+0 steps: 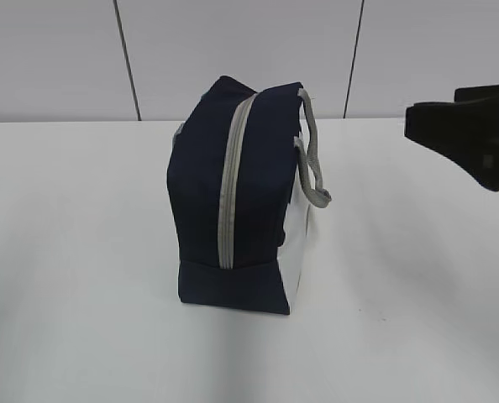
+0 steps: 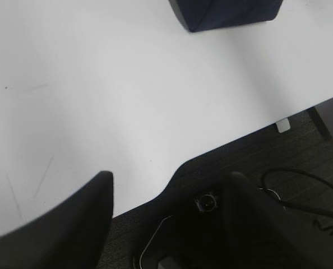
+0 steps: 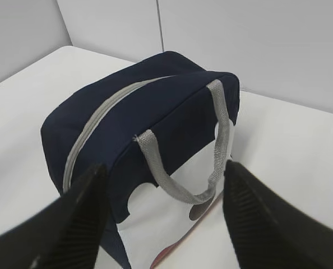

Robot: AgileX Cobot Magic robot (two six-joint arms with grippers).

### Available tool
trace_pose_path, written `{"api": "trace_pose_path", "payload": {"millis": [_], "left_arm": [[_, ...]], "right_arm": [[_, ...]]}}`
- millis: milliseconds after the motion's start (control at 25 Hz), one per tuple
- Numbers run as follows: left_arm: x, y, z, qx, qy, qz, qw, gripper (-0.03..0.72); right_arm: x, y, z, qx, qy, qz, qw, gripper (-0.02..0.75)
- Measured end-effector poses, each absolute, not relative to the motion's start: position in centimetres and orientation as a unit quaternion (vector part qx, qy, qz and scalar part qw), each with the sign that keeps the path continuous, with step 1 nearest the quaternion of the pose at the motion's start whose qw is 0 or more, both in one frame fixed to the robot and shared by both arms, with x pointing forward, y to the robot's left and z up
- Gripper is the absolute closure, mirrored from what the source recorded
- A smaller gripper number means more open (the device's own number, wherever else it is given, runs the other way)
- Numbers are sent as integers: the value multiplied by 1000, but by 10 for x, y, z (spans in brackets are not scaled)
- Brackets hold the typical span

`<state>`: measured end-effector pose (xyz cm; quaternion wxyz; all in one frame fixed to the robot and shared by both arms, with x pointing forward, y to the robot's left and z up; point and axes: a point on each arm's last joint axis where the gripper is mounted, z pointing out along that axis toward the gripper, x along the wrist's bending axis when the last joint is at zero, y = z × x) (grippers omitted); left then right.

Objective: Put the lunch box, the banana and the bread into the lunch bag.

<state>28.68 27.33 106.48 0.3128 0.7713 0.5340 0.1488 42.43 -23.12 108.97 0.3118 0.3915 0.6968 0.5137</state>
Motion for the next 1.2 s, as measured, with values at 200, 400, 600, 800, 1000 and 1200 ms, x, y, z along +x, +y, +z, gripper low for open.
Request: {"api": "trace_pose_path", "payload": {"millis": [200,400,600,800,1000,1200], "left_arm": [[284,280,1048,772,535,174,294,255],[285,280,1047,771,535,177,295,255],[285,280,1047,771,535,177,296,256],[285,280,1047,771,535,177,296,256],[285,280,1047,771,535,177,296,262],[285,280,1047,771,535,177,296,265]], "right_arm": [[414,-234,1081,393,699,511,309,261],[410,-235,1075,397,701,508,305,261],[410,-235,1075,397,701,508,305,261],[412,-239,1076,408,690,501,325,262],[416,-247,1078,431,668,488,361,262],[418,-249,1078,446,656,484,370,262]]}}
